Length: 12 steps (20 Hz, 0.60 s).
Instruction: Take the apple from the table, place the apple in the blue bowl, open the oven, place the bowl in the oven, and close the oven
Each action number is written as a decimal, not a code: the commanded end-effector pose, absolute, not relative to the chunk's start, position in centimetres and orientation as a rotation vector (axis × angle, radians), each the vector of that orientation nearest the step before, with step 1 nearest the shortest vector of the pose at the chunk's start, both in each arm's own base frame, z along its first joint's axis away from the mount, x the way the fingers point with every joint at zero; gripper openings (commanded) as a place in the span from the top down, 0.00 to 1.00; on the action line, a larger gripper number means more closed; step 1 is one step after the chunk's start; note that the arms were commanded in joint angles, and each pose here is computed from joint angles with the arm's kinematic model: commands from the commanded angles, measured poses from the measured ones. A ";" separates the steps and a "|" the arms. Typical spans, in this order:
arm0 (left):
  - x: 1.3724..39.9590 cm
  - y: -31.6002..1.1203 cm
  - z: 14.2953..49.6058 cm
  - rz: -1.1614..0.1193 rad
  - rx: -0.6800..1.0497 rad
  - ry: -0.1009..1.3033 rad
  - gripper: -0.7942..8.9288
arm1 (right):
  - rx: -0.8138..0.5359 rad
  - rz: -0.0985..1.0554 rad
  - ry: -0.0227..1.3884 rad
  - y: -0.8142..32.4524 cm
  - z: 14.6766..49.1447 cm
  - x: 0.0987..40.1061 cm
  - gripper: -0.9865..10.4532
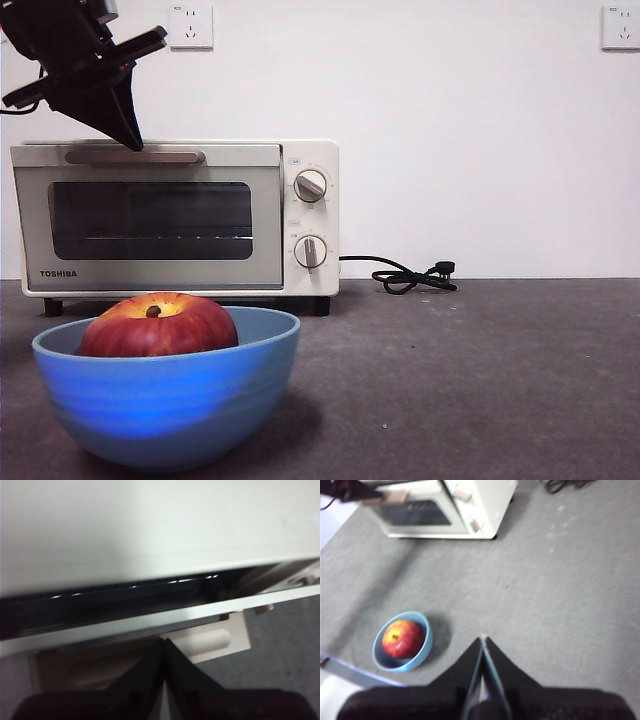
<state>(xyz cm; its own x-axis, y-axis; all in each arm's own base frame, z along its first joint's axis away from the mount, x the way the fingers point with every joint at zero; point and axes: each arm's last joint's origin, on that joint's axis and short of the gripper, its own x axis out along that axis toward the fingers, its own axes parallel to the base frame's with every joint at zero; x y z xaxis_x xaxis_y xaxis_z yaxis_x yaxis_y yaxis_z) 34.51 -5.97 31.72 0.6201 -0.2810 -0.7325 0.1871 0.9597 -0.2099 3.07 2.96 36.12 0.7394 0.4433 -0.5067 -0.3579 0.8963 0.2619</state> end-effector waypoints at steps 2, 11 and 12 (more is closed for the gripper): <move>34.4 -7.1 28.2 -0.243 -0.052 1.020 0.92 | 0.156 0.435 0.590 3.1 36.0 3.2 0.92; 29.6 -6.9 25.2 -0.237 -0.124 0.948 0.93 | 0.144 0.427 0.582 3.1 36.0 3.2 0.92; 29.2 -6.8 24.9 -0.232 -0.124 0.949 0.93 | 0.139 0.426 0.580 3.1 36.0 3.2 0.92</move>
